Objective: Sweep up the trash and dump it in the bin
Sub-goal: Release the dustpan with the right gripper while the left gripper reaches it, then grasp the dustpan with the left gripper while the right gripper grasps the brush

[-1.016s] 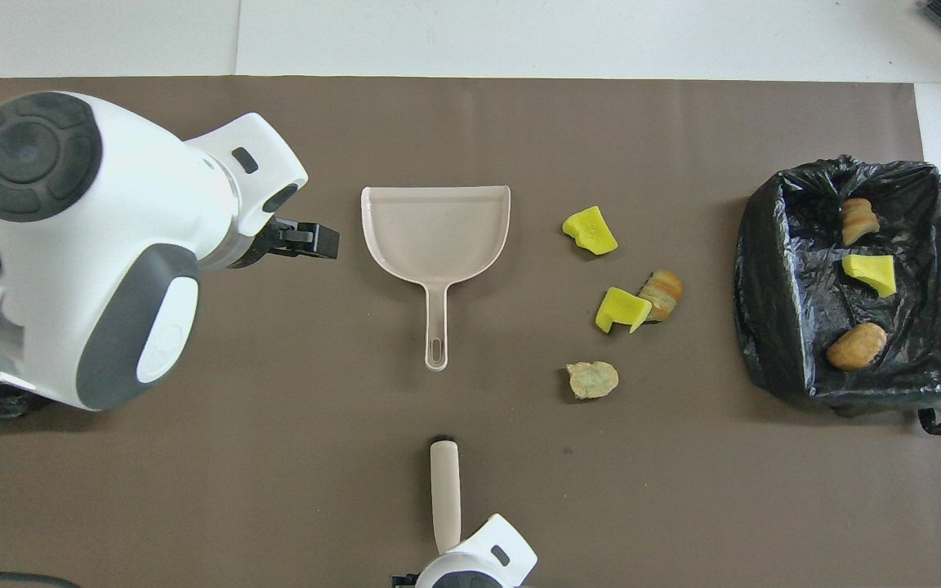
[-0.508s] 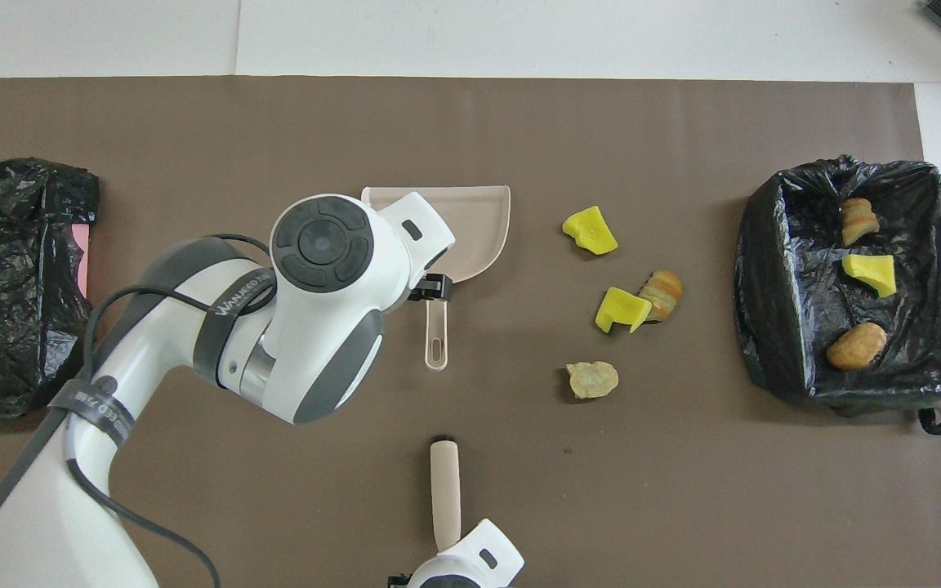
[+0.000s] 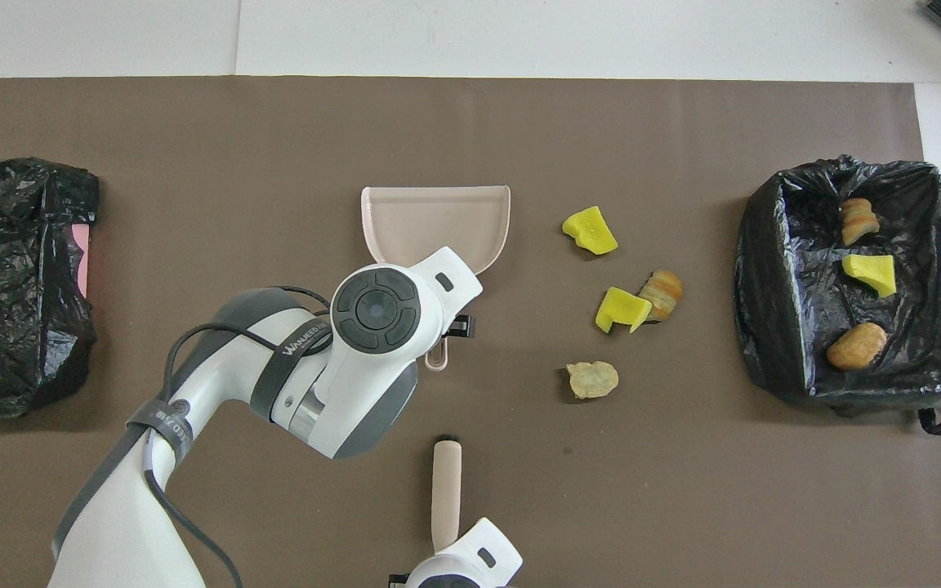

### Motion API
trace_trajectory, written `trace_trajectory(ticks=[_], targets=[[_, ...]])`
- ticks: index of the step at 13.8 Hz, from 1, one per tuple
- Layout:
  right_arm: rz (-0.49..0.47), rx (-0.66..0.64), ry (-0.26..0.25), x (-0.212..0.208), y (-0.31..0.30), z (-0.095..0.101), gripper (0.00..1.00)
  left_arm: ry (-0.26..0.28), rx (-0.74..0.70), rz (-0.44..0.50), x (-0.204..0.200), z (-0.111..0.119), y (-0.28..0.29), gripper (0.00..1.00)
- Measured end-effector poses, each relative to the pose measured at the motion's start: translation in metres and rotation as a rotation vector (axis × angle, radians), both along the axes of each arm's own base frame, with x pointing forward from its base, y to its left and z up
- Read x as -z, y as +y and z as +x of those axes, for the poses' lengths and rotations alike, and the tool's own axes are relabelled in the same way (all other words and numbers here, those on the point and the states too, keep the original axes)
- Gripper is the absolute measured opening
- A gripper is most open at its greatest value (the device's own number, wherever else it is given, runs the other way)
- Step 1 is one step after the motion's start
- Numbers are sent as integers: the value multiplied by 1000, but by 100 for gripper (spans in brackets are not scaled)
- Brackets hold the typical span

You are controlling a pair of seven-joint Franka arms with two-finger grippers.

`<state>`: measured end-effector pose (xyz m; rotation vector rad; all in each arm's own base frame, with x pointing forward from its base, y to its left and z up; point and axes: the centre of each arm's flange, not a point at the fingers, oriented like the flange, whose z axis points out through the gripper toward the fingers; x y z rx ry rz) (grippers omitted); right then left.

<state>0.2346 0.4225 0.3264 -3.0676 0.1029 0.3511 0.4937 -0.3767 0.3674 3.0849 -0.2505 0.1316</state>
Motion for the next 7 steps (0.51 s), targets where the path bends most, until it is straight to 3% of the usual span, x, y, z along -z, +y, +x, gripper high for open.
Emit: trace_trajectory(ticks=[3, 7], targets=[[24, 51, -10, -16, -8, 25, 26, -20, -10, -16, -2, 2, -1, 100], [-19, 138, 53, -52, -60, 66, 26, -22, -30, -21, -2, 3, -1, 100]])
